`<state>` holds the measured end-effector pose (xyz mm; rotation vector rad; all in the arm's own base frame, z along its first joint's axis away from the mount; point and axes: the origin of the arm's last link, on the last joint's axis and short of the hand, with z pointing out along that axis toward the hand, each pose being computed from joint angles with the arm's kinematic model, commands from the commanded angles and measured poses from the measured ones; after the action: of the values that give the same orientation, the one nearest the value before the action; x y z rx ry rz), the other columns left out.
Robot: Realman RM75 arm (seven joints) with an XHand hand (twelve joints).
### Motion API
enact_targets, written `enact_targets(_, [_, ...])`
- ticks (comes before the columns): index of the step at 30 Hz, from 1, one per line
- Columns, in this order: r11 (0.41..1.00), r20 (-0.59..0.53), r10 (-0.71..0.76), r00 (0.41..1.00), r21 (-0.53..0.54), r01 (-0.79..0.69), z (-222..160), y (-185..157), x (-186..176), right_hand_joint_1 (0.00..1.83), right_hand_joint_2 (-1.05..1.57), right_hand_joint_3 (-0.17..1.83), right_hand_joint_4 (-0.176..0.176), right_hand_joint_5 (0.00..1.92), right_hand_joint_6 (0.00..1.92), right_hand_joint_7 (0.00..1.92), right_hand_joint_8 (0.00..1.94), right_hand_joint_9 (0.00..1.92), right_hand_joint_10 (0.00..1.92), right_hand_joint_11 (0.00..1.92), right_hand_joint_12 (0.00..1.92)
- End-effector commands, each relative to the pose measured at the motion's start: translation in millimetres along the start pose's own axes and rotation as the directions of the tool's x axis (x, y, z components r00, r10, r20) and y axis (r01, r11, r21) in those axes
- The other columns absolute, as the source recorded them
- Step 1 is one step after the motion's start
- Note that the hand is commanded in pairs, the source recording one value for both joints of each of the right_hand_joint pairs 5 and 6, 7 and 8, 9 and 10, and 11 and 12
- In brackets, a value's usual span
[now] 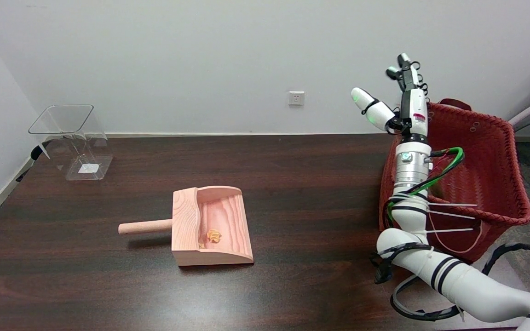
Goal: Place the broom into the brown storage basket.
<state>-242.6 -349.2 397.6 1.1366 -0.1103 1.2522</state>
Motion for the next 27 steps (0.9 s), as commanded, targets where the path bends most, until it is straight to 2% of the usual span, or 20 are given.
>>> enact_targets(1, [0.996, 0.027, -0.075, 0.997, -0.042, 0.076, -0.7, -17.8, 12.0, 0.69, 0.85, 0.29, 0.0, 0.02, 0.02, 0.22, 0.22, 0.02, 0.02, 0.02, 0.02])
enact_targets(2, [0.996, 0.029, -0.083, 0.996, -0.04, 0.084, -0.5, -21.7, 14.0, 0.66, 0.84, 0.47, 0.0, 0.0, 0.0, 0.18, 0.18, 0.0, 0.0, 0.0, 0.0])
enact_targets(4, [0.994, 0.025, -0.099, 0.995, -0.035, 0.1, -1.5, -27.8, 17.6, 0.62, 0.84, 0.66, 0.0, 0.0, 0.0, 0.12, 0.12, 0.0, 0.0, 0.0, 0.0])
enact_targets(6, [0.994, 0.016, -0.102, 0.995, -0.029, 0.102, -3.3, -34.4, 21.6, 0.55, 0.81, 0.96, 0.0, 0.0, 0.0, 0.07, 0.07, 0.0, 0.0, 0.0, 0.0])
enact_targets(8, [0.995, 0.001, -0.093, 0.996, -0.022, 0.093, -5.9, -40.2, 27.0, 0.51, 0.81, 1.12, 0.0, 0.0, 0.0, 0.04, 0.04, 0.0, 0.0, 0.0, 0.0])
enact_targets(14, [0.998, -0.021, -0.061, 0.998, -0.01, 0.061, -12.8, -51.8, 37.9, 0.47, 0.84, 1.15, 0.0, 0.0, 0.0, 0.0, 0.0, 0.0, 0.0, 0.0, 0.0])
enact_targets(27, [0.999, -0.158, -0.015, 0.987, 0.033, 0.021, -22.3, -69.4, 63.3, 0.43, 0.91, 1.15, 0.0, 0.0, 0.0, 0.0, 0.0, 0.0, 0.0, 0.0, 0.0])
